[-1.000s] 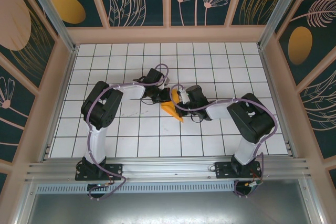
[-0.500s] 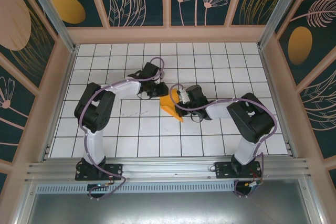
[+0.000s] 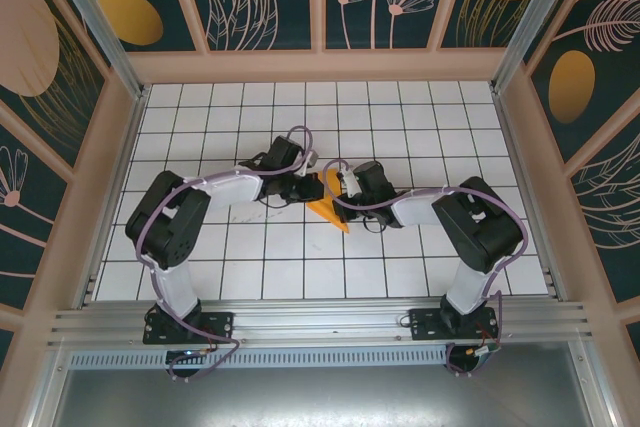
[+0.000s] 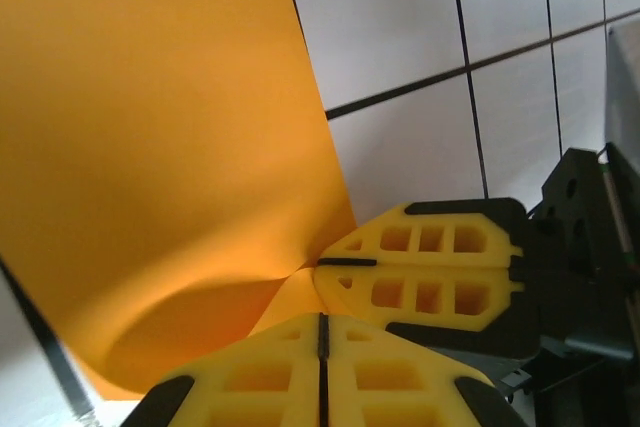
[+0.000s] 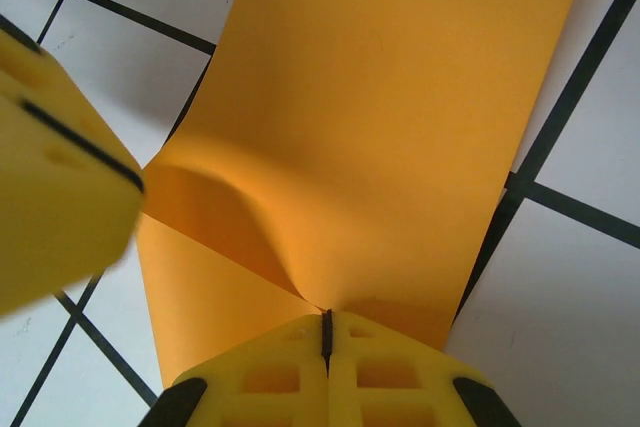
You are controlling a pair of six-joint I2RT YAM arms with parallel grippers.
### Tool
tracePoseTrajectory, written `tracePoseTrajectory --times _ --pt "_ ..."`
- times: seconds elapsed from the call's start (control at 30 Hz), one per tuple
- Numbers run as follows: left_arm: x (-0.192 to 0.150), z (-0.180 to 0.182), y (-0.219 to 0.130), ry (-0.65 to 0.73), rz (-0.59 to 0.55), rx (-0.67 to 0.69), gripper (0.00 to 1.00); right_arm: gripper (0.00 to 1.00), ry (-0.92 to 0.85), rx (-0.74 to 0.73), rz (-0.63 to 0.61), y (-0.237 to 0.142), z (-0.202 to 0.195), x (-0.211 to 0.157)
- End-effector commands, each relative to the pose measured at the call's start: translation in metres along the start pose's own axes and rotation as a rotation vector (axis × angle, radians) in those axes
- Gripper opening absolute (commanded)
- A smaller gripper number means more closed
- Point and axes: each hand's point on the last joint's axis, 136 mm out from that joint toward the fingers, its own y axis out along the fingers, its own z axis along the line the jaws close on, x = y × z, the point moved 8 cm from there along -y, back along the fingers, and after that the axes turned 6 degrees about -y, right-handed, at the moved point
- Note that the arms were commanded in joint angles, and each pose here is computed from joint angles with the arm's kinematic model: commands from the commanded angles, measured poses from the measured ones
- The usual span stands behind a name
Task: Fold a paper plane with a square sheet of paper (fold left side to right side)
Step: Third fold the triangle at the center of the table.
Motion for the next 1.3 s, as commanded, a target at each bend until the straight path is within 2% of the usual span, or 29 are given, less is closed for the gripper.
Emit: tracePoseTrajectory --times 0.0,0.77,0.97,1.1,1.27 --pt "-0.004 0.004 0.01 -0.013 0.011 -0.02 0.1 0.0 0.027 -0.011 0.11 0.008 -0.003 -0.021" --pt "-0.022 0.034 0.029 -0.055 0.042 0.079 0.09 0.0 0.029 -0.028 0.126 0.01 -0.005 -0.022" --pt "-0.026 0.046 0.036 -0.068 0.054 0.127 0.08 0.0 0.037 -0.023 0.077 0.003 -0.002 -0.005" --pt "-0.03 0.054 0.04 -0.078 0.066 0.157 0.07 0.17 0.049 -0.026 0.013 -0.011 -0.002 0.021" --pt "-0.033 0.06 0.042 -0.085 0.071 0.176 0.07 0.31 0.086 -0.033 -0.033 -0.031 -0.003 0.035"
